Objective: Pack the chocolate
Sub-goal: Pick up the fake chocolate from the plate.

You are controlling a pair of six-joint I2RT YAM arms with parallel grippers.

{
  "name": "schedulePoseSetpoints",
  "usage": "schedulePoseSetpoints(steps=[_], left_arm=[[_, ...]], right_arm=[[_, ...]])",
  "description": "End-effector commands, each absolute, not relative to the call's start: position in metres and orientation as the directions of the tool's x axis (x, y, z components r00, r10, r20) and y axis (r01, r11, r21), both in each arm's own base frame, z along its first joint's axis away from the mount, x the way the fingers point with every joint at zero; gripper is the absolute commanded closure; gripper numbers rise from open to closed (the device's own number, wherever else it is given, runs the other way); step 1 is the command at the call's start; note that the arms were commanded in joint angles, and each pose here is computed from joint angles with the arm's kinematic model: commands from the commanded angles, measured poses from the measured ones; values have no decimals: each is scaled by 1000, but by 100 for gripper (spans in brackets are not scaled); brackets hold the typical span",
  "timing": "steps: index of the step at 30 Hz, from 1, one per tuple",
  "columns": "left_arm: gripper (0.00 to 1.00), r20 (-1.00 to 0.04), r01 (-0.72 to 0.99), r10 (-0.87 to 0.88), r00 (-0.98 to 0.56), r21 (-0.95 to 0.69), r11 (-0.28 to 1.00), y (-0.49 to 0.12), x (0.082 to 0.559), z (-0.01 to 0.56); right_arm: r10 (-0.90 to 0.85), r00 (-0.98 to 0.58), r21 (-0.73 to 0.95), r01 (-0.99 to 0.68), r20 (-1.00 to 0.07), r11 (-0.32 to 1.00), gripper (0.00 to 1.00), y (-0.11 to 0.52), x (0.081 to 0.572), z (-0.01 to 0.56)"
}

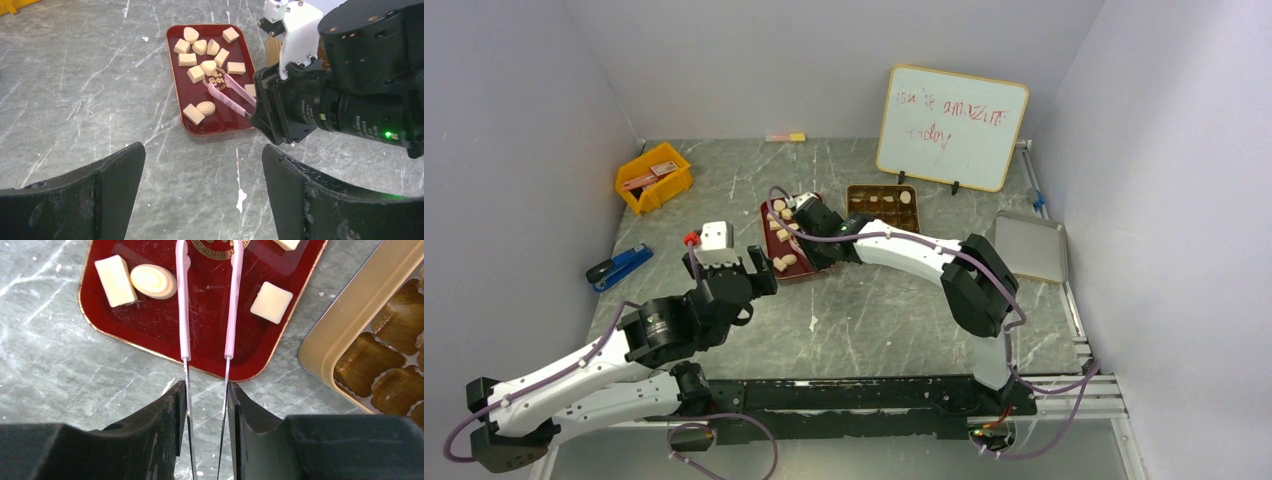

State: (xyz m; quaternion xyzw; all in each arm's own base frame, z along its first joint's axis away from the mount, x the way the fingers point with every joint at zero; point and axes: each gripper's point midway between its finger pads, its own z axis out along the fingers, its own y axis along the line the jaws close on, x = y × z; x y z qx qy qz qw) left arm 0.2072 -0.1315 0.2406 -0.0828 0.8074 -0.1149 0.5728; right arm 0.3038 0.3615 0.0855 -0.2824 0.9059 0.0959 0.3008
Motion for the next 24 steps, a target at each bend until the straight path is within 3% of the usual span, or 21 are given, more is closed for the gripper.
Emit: schedulePoseSetpoints(steps=[1,24], left_arm=[[9,-903,-6,-312,-297,-325,946,-130,208,260],[8,-913,-8,-290,-288,-300,954,-129,210,255]], right_arm=[[-415,-640,5,-548,-647,837,62,373,319,96],[-416,-642,-43,-513,-644,857,62,374,343,85]])
